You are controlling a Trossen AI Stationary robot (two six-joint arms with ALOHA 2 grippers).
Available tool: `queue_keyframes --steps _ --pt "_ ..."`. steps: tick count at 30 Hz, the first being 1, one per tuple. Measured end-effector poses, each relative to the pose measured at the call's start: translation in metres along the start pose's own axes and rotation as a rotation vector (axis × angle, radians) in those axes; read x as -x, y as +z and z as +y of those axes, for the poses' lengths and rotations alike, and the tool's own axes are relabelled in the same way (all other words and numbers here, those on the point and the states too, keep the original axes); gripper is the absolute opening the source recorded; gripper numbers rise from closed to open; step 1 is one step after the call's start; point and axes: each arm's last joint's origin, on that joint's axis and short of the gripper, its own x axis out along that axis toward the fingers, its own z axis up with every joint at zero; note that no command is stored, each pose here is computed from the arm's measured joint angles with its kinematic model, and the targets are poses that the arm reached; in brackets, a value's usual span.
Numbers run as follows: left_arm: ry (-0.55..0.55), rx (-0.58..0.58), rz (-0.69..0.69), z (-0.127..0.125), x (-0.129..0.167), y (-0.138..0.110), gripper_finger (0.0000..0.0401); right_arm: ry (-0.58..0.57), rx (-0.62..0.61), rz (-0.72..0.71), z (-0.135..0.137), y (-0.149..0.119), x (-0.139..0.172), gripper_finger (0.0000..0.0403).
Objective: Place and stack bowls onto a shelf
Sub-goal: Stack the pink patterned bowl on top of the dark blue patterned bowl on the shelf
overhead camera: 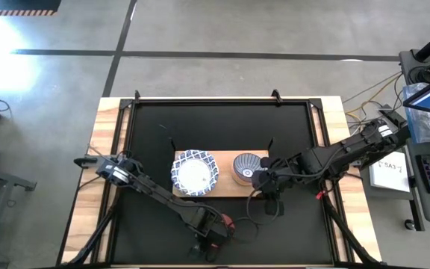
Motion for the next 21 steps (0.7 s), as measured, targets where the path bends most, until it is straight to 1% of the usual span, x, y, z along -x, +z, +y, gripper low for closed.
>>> queue_keyframes --steps 6,11,13,15,18,21 --pt "0.003 -0.059 -0.014 0.0 0.0 0.001 0.0109 0.0 0.0 0.0 0.0 0.0 0.0 0.0072" --pt "0.008 -0.079 -0.026 0.0 0.0 0.003 0.0026 0.0 0.0 0.0 0.0 0.0 0.0 0.0072" --pt "0.02 -0.08 -0.039 -0.001 0.004 0.004 0.0013 0.0 0.0 0.0 0.0 0.0 0.0 0.0073" --pt "0.02 -0.076 -0.044 0.0 0.005 0.004 0.0014 0.0 0.0 0.0 0.0 0.0 0.0 0.0072" --pt "0.047 -0.081 -0.047 -0.001 0.006 0.004 0.0012 0.0 -0.001 0.001 0.0 0.0 0.0 0.0072" --pt "0.059 -0.079 -0.063 -0.002 0.013 0.005 0.0005 0.001 -0.012 0.003 0.0 0.0 0.0 0.0072"
